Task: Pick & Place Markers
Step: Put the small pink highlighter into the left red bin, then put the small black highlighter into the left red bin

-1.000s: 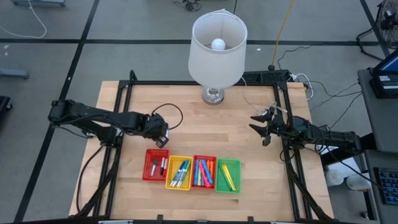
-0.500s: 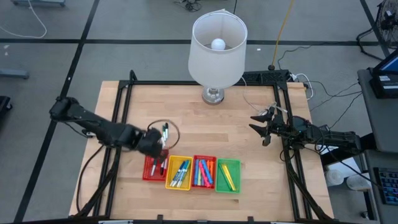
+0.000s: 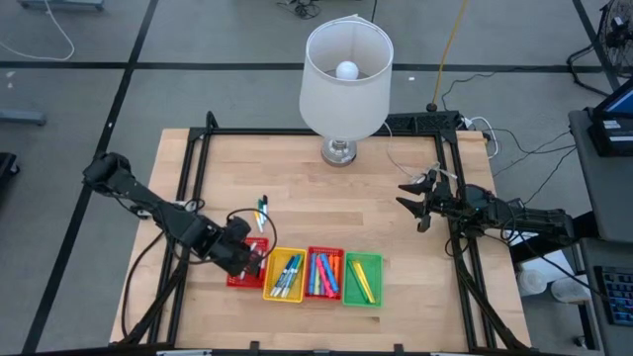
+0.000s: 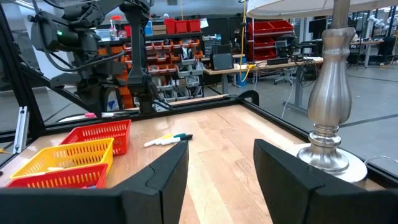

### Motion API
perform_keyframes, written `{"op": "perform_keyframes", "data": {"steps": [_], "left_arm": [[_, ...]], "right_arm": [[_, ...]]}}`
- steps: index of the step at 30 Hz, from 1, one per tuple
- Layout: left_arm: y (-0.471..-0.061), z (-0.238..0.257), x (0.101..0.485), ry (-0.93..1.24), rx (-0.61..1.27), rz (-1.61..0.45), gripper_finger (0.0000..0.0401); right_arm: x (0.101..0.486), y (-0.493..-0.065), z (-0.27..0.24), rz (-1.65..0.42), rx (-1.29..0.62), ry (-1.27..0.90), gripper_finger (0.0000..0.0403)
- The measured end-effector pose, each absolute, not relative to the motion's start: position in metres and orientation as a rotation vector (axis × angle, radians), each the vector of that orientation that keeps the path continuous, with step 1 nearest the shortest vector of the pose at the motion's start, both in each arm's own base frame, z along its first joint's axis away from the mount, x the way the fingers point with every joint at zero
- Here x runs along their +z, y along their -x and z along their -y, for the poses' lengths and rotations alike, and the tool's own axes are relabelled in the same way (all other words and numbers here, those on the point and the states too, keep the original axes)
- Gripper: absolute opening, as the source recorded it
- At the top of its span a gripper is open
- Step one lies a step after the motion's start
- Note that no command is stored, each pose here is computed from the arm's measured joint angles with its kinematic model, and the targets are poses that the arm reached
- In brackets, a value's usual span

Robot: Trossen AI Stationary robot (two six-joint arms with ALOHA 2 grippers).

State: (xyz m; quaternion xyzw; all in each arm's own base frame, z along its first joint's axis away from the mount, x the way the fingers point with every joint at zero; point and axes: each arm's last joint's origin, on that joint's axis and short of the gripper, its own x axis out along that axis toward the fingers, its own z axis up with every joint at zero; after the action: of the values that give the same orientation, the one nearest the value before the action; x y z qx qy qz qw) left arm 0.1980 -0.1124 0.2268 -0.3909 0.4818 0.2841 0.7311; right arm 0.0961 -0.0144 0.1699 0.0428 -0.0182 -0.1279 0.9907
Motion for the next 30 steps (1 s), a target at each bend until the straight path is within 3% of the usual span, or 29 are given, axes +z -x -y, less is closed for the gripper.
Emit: {"op": "perform_keyframes", "data": {"steps": [9, 22, 30], "left_arm": [[-0.198, 0.113, 0.227, 0.847, 0.62, -1.058, 0.0054], [-0.198, 0.112, 0.227, 0.839, 0.628, -1.05, 0.0145], [-0.207, 0.093, 0.228, 0.776, 0.738, -0.896, 0.0165]], "right_arm": [[0.17, -0.096, 0.014, 0.037, -0.257, -0.086, 0.0169], [0.17, -0.096, 0.014, 0.036, -0.257, -0.086, 0.0169], [0.17, -0.096, 0.014, 0.036, -0.257, -0.086, 0.0169]]}}
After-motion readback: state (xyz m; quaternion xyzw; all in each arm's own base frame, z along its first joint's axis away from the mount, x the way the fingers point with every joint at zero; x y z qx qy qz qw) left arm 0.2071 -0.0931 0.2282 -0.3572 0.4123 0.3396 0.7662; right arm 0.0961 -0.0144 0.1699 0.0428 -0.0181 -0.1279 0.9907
